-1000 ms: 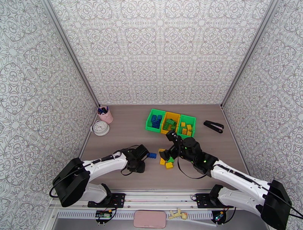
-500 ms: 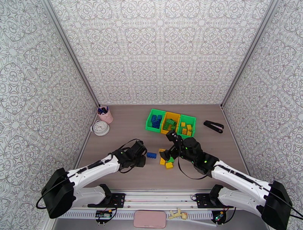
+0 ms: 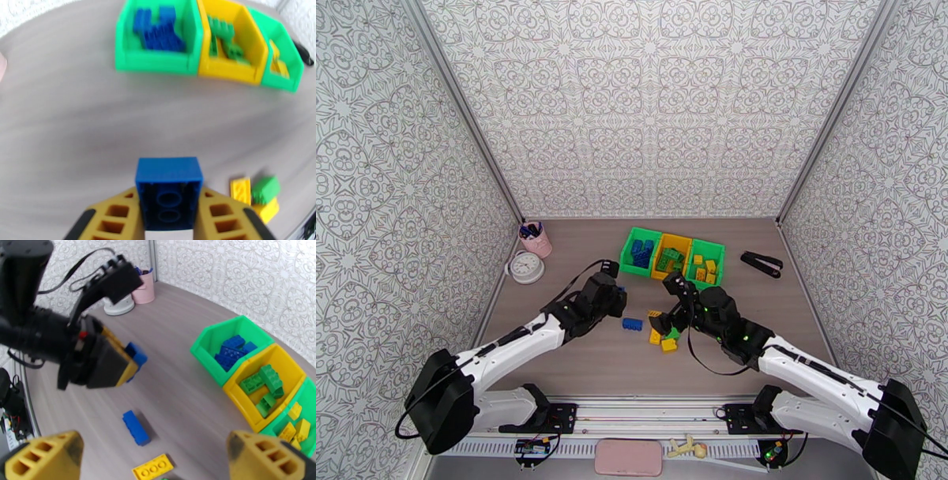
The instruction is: Sort the legos into containers by color
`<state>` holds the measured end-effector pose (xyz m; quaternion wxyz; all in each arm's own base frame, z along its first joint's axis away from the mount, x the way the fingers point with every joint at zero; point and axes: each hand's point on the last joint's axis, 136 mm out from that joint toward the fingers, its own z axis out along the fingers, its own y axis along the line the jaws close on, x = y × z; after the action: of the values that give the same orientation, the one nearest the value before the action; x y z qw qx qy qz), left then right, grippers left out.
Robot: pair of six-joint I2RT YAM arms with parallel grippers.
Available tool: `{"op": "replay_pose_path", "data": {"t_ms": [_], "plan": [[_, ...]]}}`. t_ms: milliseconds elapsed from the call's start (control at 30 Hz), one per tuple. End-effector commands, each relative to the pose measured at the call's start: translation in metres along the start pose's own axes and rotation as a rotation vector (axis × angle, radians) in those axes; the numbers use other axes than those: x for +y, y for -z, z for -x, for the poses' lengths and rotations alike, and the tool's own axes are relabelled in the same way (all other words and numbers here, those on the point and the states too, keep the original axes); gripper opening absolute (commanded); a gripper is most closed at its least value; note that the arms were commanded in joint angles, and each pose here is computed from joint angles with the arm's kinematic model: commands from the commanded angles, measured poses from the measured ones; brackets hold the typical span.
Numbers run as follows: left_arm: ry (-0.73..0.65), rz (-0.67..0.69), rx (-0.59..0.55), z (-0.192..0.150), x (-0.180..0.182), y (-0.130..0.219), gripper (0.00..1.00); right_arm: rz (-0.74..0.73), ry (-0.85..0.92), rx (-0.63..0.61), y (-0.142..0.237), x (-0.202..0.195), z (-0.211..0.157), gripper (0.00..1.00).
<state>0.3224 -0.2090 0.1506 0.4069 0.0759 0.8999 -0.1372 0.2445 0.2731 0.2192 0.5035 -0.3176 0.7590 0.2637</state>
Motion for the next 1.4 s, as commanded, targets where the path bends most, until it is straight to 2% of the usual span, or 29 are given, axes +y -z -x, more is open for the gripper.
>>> {"op": "replay_pose_path", "data": {"t_ms": [0, 367, 600, 833, 1200, 1267, 1367], "plan": [[-0.019, -0.057, -0.102, 0.041, -0.009, -0.011, 0.29, -0.009, 0.024, -0.035, 0.003, 0.001, 0.016, 1.0], [-0.061, -0.095, -0.106, 0.09, -0.019, -0.088, 0.29, -0.038, 0.03, -0.028, 0.001, -0.005, 0.014, 1.0], [-0.092, -0.087, -0.089, 0.108, -0.026, -0.132, 0.29, -0.069, 0.031, -0.027, 0.008, -0.01, 0.012, 1.0], [-0.053, -0.093, -0.056, 0.114, -0.022, -0.168, 0.3, -0.096, 0.036, -0.032, 0.018, -0.014, 0.016, 0.99], [-0.019, -0.065, -0.061, 0.131, -0.011, -0.198, 0.32, -0.138, 0.036, -0.049, 0.036, -0.02, 0.02, 1.0], [-0.018, -0.062, -0.06, 0.133, -0.011, -0.2, 0.35, -0.134, 0.031, -0.05, 0.036, -0.019, 0.02, 0.99], [-0.02, -0.061, -0.067, 0.138, -0.012, -0.197, 0.44, -0.137, 0.029, -0.051, 0.037, -0.02, 0.019, 1.0]]}}
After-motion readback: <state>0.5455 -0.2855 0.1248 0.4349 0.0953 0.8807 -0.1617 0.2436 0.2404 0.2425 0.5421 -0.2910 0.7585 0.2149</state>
